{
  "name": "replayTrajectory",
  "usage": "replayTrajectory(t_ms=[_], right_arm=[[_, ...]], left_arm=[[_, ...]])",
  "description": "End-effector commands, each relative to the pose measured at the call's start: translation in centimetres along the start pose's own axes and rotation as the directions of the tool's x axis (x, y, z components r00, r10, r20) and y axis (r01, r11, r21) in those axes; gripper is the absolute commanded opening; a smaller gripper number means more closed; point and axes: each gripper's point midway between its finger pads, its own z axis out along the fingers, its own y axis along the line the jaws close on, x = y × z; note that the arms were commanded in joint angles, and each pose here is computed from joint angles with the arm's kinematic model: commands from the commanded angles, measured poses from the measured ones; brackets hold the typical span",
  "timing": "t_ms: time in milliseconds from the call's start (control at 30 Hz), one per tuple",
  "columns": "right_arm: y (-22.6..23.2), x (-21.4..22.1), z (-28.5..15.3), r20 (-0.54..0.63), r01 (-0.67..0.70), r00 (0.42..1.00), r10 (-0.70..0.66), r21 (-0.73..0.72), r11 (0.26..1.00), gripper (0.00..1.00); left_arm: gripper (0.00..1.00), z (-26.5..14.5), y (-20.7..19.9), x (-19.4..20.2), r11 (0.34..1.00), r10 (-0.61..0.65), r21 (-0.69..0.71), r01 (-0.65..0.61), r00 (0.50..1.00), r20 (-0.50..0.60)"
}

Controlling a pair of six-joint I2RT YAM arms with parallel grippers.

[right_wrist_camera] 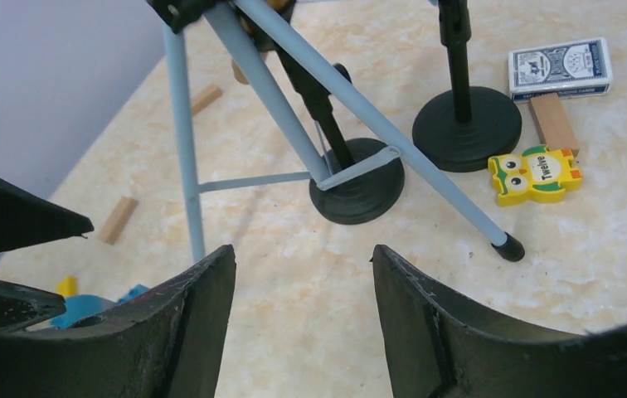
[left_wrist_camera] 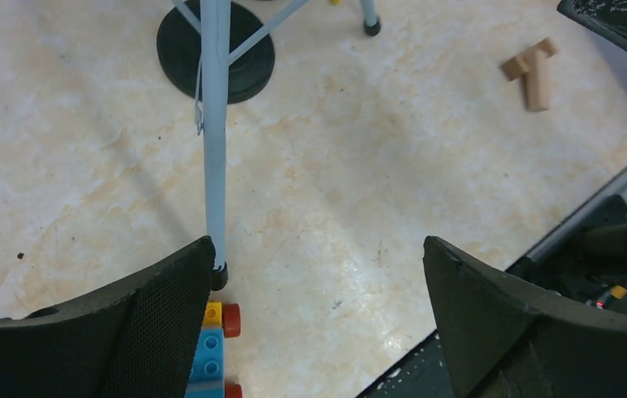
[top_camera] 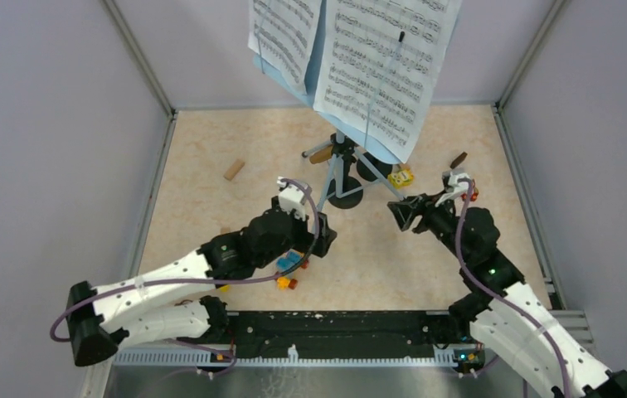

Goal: Pack up the instrument practice props

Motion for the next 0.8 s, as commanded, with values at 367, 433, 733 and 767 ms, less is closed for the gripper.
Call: replayTrajectory(t_ms=[367,433,733,767], right_arm=[[9.0,-15.8,-10.0,-0.006,-0.041,0.999,0.04,-0.124,0.991,0.58],[9.8,-18.6,-11.2,0.021,-0.038,0.999,0.041,-0.122,0.992,0.57],[14.9,-28.8,-13.9,0.156,-0.1,0.978,0.139,-0.238,0.966,0.52],[15.4,-30.0,-14.1,0.18,-0.111,0.97,0.161,-0.259,0.96,0.52]], left_arm=[[0.85,-13.3,-7.3,-18.4,0.942,0.059,0.285,-0.176,0.924,0.377],[0.83,-14.3,-8.7,-20.6,0.93,0.051,0.315,-0.191,0.914,0.403],[0.82,-15.6,-12.1,-25.3,0.89,0.045,0.378,-0.253,0.876,0.481],[0.82,-15.4,-12.3,-25.3,0.888,0.041,0.384,-0.253,0.875,0.482]])
